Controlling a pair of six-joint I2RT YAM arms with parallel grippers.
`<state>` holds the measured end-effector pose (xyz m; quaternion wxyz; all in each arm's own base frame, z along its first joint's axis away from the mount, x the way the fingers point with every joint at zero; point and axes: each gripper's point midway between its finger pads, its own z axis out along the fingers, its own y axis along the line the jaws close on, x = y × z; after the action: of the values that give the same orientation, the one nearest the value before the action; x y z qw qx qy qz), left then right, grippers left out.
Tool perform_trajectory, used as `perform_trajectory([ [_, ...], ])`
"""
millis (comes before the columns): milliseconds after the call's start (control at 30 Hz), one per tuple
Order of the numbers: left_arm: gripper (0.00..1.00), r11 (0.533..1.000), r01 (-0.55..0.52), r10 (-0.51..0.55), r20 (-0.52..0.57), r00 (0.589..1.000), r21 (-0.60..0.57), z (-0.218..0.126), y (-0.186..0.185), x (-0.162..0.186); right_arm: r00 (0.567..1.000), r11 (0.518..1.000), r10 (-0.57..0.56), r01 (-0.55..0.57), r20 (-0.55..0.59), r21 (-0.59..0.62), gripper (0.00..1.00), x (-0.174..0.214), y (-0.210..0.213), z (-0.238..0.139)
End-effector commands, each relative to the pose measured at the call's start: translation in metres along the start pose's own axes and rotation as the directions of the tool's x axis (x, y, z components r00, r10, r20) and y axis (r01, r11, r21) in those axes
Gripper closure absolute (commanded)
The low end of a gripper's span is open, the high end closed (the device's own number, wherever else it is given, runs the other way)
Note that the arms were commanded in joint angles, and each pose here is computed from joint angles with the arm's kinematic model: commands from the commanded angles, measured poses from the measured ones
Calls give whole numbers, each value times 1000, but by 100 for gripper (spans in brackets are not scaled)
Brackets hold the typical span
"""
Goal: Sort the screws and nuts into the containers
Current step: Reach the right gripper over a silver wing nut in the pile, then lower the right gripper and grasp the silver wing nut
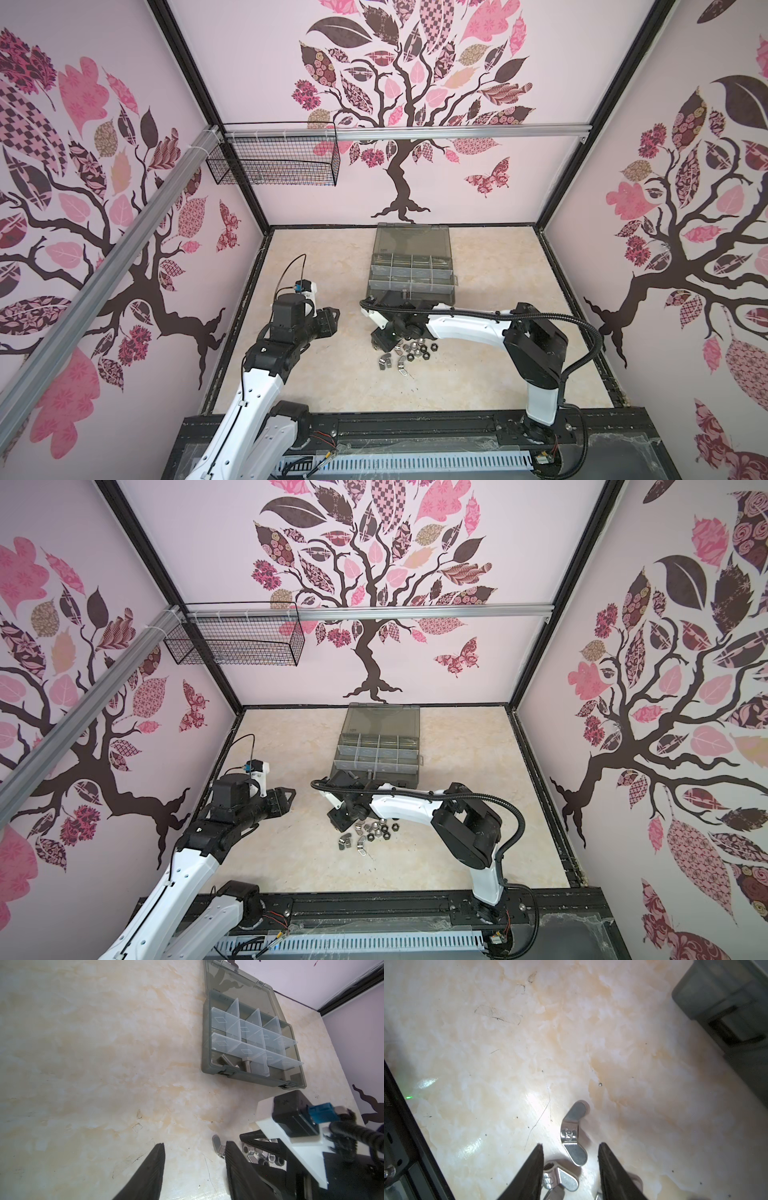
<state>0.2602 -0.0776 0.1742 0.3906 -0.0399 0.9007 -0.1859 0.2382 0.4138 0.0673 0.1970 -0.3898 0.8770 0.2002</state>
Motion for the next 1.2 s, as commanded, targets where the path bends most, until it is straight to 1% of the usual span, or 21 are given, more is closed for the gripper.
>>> perform_trajectory([
  [0, 50, 999, -7, 6, 11, 1000, 34, 2, -4, 1, 997, 999, -11, 14, -70, 38, 55, 10, -3, 17],
  [200, 49, 998, -3, 2, 2, 1000, 62, 4, -8, 2, 995, 999, -10, 15, -95, 51, 55, 13, 0, 28],
  [400, 49, 997, -1, 1, -1, 1000, 71, 4, -10, 3, 993, 998, -31, 37, -111, 54, 57, 15, 7, 35],
  [533, 49, 997, -3, 2, 11, 1000, 75, 3, -10, 2, 990, 997, -40, 48, -132, 58, 58, 18, 9, 40],
  [700, 49, 997, -4, 2, 15, 1000, 81, 2, -11, 1, 985, 993, -56, 72, -163, 94, 61, 24, 6, 44],
  [833, 49, 996, -5, 4, 14, 1000, 89, 3, -13, 1, 981, 987, -69, 94, -183, 128, 65, 30, 0, 47],
  [933, 49, 996, -6, 4, 16, 1000, 90, 2, -13, 1, 979, 986, -73, 100, -192, 136, 70, 33, -2, 47],
  [1167, 49, 995, -5, 3, 23, 1000, 101, 1, -15, 0, 982, 985, -78, 102, -172, 136, 78, 31, -1, 44],
])
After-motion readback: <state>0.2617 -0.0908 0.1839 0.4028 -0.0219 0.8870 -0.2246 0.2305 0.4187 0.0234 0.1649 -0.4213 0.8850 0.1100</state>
